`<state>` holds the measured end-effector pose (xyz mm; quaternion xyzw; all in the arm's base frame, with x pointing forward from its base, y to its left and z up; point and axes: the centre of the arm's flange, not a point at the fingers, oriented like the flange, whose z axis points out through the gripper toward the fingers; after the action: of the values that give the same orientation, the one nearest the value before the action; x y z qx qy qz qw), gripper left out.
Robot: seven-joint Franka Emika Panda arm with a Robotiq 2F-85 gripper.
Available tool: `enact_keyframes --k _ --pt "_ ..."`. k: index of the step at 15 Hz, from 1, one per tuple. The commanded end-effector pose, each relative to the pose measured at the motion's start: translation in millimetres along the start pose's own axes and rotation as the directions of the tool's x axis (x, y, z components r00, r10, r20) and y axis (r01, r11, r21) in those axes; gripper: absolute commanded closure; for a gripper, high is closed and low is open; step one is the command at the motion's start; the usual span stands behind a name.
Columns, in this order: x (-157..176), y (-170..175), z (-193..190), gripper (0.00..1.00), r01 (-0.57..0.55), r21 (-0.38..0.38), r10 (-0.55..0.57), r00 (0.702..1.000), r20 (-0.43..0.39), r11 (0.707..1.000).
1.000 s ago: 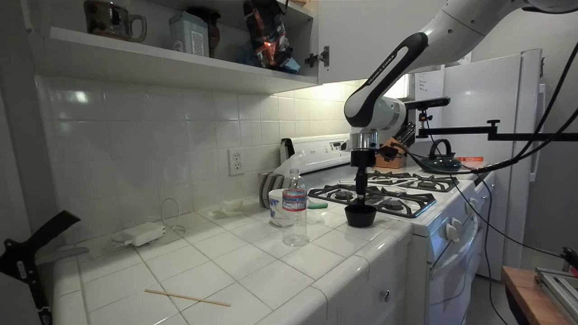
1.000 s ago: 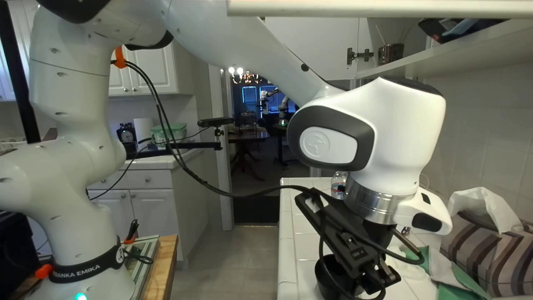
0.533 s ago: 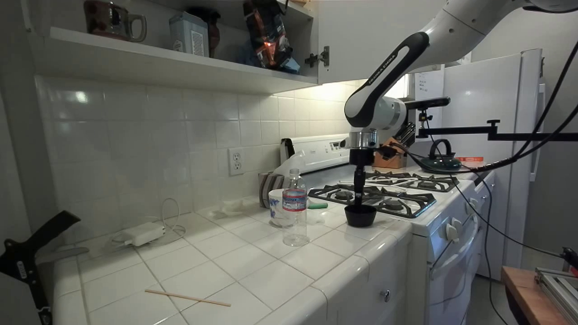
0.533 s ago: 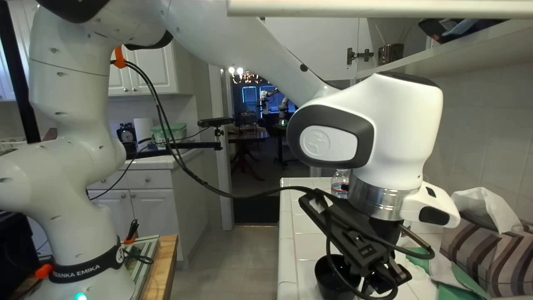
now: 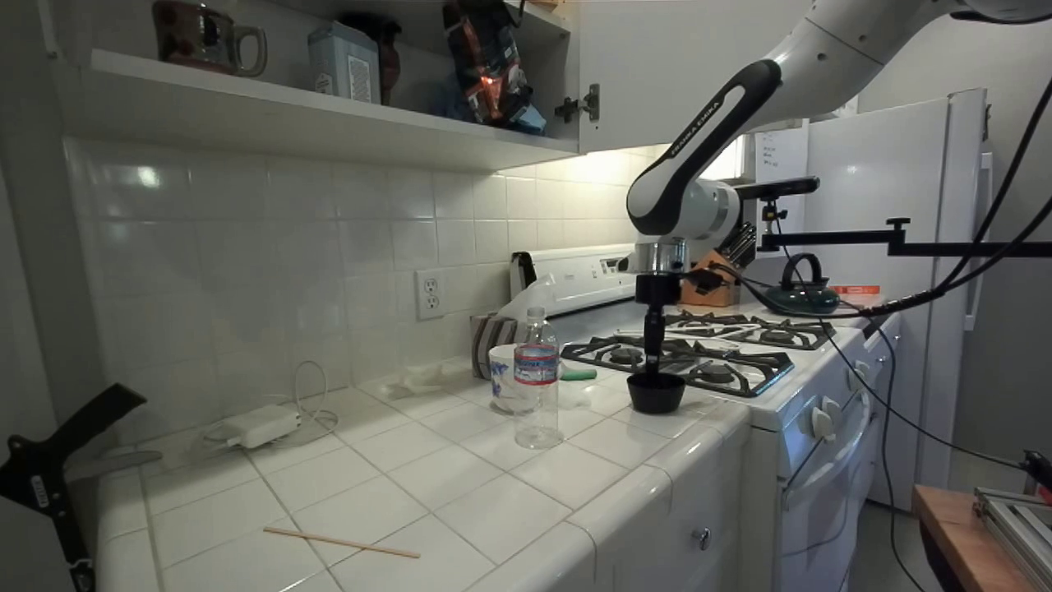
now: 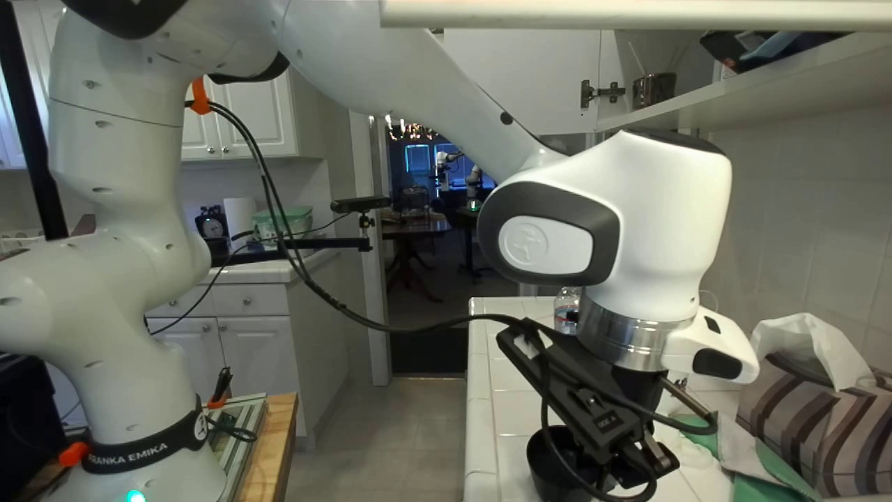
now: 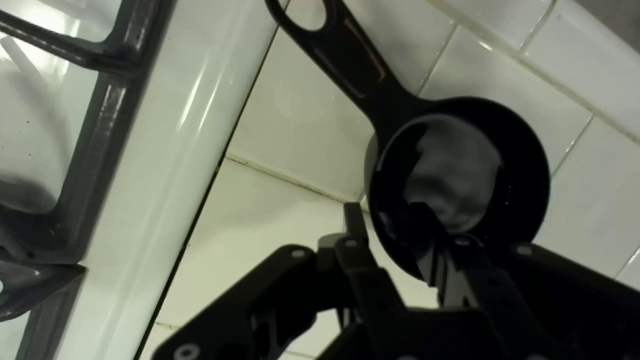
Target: Pour the contents in the black pot inside the water bottle
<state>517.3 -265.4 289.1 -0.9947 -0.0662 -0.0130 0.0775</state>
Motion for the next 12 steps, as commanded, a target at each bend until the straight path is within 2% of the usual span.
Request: enact_keyframes --k 1,3,4,5,7,12 --pt "-11.7 -9.3 1.8 0.73 0.013 -0.017 -0.013 1.000 0.005 1.000" --pt "-13.6 -8.7 3.4 0.80 0.010 -0.017 -0.010 1.000 0.008 1.000" --pt "-14.0 -8.5 3.6 0.94 0.009 -0.017 -0.009 1.000 0.009 1.000" --pt "-14.1 -8.5 3.8 0.96 0.009 -0.017 -0.009 1.000 0.008 1.000" --pt "-14.2 -8.6 4.1 1.00 0.009 -0.019 -0.009 1.000 0.009 1.000" --pt "-14.7 -9.2 4.8 0.99 0.008 -0.027 -0.008 1.000 0.018 1.000"
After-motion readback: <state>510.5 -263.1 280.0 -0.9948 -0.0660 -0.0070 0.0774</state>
